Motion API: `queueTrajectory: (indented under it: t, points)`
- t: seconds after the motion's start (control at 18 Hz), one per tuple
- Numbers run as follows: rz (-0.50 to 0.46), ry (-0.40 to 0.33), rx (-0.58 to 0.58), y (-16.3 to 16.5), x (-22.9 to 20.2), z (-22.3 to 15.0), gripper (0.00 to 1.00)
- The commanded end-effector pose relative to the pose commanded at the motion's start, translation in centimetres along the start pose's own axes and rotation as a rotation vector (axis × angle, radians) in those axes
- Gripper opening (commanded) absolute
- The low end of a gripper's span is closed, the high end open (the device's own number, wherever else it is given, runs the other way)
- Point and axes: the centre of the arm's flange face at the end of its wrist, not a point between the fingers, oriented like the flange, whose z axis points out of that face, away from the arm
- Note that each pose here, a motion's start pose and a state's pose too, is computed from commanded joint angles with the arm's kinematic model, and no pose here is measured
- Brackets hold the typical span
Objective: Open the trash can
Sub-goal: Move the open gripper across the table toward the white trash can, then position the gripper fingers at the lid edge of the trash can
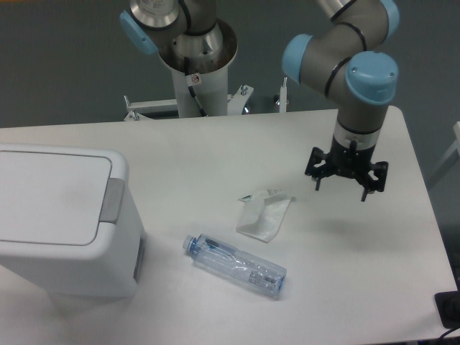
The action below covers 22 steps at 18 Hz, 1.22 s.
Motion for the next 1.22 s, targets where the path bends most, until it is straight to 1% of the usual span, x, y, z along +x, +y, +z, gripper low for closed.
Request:
queueTrajectory:
  t: [0.17,0.22,0.28,0.33,0.39,0.44,0.5,0.56,0.61,0.78,0.89,0.94,1.11,1.17,1.22]
  points:
    - [0.000,0.011,0.001,-1.5,2.3,0.3,1.00]
    - [0.016,0.026,0.001,-1.9,3.1,0.7,1.00]
    - [0.025,0.059,0.018,-2.3,3.8,1.1,1.00]
    - [0.022,0.103,0.059,-2.7,4.5,1.1,1.00]
    - [0.019,0.130,0.088,-3.0,4.8,1.0,1.00]
    - [0.005,0.161,0.120,-3.4,5.4,0.6,1.00]
    - [-0.021,0.177,0.142,-3.8,5.6,0.2,1.00]
    - [-0.046,0.200,0.169,-4.5,6.3,-0.4,1.00]
    - [-0.078,0.237,0.212,-6.0,7.7,-1.5,1.00]
    - [-0.124,0.283,0.282,-8.4,9.8,-4.4,1.00]
    - [-0.185,0.298,0.323,-9.3,10.5,-7.1,1.00]
    - [-0.209,0.325,0.351,-9.8,11.7,-8.8,1.00]
    - [-0.202,0.364,0.406,-10.0,13.1,-11.3,1.00]
    - [-0.198,0.376,0.417,-10.0,13.4,-11.7,1.00]
    - [-0.180,0.391,0.418,-10.5,14.6,-11.8,1.00]
